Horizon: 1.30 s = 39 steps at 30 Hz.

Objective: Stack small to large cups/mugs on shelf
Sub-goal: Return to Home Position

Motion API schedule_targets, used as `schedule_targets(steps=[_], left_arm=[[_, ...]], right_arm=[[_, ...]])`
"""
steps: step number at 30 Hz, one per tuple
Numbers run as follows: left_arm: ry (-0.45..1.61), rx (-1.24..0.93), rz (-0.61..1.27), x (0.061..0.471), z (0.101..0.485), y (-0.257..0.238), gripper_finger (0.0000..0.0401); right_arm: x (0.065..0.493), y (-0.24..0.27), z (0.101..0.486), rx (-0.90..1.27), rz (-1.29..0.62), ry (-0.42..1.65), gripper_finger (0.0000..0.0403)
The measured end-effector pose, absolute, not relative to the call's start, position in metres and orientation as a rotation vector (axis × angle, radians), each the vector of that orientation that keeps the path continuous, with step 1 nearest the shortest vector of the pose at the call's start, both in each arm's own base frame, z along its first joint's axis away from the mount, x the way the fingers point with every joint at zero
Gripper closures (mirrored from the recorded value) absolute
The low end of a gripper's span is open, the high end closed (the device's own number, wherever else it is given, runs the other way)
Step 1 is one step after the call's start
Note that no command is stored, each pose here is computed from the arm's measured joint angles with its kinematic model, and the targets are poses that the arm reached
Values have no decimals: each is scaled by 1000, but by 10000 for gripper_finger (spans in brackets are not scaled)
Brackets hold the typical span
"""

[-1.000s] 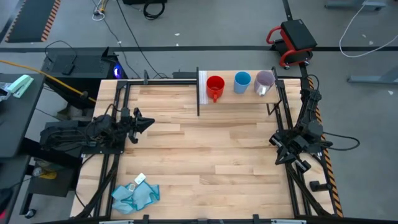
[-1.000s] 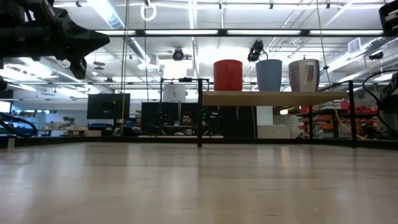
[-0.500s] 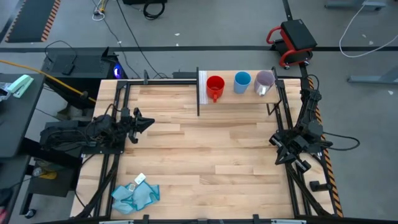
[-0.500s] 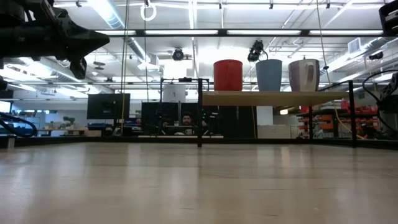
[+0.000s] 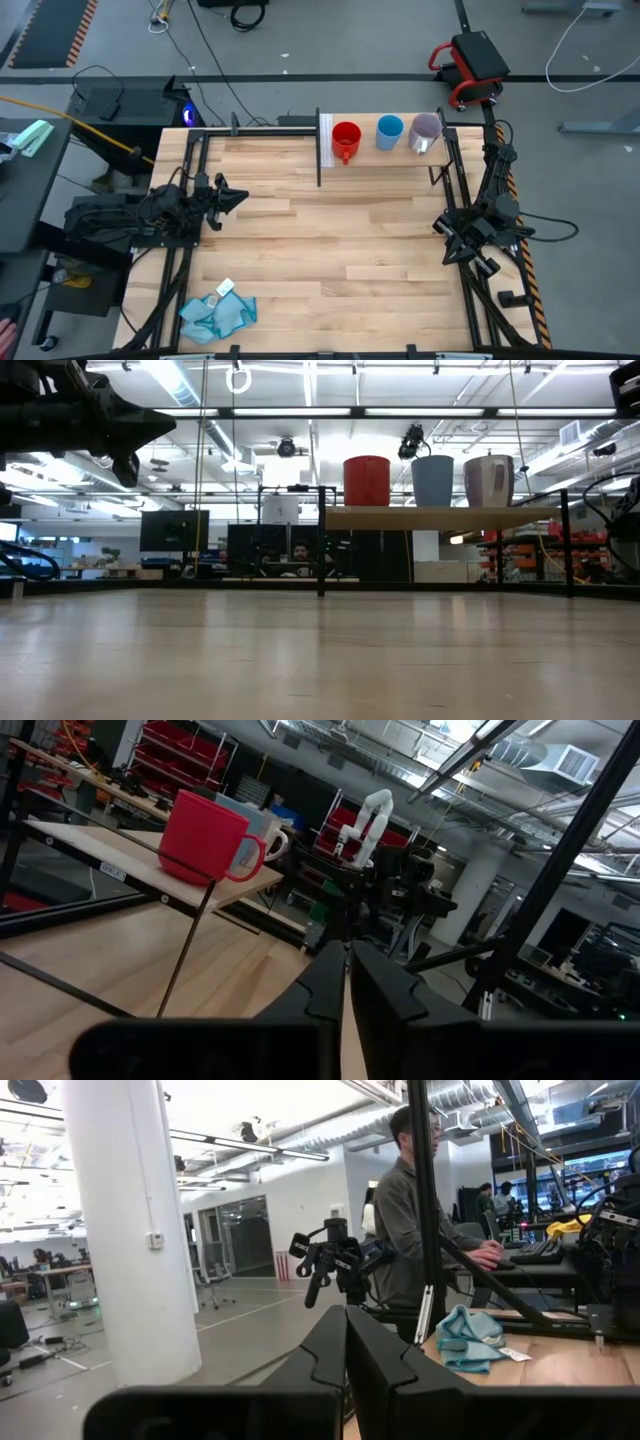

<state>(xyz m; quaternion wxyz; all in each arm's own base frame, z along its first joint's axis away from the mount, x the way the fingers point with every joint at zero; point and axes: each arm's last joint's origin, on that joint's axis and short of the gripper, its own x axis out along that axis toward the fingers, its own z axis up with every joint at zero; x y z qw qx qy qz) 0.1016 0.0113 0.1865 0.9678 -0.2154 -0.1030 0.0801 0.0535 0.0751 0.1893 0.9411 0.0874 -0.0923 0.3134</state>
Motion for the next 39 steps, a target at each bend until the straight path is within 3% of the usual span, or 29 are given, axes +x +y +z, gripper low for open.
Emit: schedule_targets(steps=[39], left_arm=[[-209,-436,162,102,187,11,373]], right_arm=[[54,75,189,178,639,-188,390]])
